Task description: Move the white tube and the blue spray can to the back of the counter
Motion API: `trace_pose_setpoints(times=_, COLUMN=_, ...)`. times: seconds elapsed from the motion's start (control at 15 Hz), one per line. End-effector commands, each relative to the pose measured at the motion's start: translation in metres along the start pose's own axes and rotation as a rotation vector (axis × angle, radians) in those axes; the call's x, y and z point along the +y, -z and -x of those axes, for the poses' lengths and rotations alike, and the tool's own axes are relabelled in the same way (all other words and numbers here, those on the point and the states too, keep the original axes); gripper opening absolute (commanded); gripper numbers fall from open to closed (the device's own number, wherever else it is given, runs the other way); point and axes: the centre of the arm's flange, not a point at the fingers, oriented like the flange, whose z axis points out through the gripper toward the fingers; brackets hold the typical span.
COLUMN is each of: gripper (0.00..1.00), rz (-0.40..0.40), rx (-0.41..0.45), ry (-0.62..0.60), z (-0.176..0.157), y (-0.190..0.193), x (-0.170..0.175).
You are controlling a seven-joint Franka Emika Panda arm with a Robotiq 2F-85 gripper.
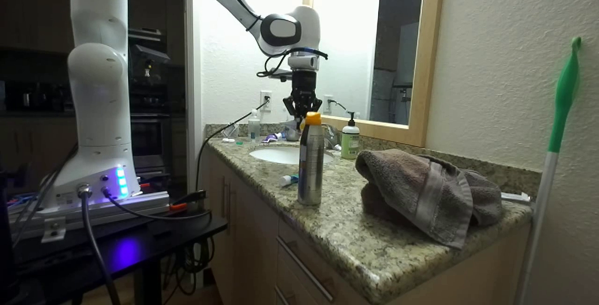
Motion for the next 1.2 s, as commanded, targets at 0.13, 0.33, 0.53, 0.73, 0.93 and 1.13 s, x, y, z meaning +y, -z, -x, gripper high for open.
trace_pose_setpoints(times=0.13, gripper=0.04, rz=-0.008, rx=0.0, ry=-0.002, z=0.001, y=0.007, x=-0.002)
trace_pose_setpoints(times=0.33, gripper=0.04, rz=-0.065, rx=-0.019, ry=-0.205, z=-0.007, y=-0.001, x=-0.063)
trace_pose_setpoints(times=0.53, gripper=0.04, rz=-0.114, rx=-0.095, ry=-0.372, z=-0.009, y=0.015, x=-0.117)
trace_pose_setpoints(times=0.73, gripper=0.04, rz=-0.171, rx=-0.06, ry=-0.54, z=-0.02, y=0.015, x=-0.162)
trace_pose_setpoints(times=0.93, gripper=0.04, rz=-0.2, rx=-0.002, ry=-0.701, z=-0.051, y=0.008, x=-0.191)
trace_pose_setpoints(times=1.13, gripper=0.04, rz=-0.204, rx=0.043, ry=-0.872, z=-0.082, y=0.002, x=-0.203)
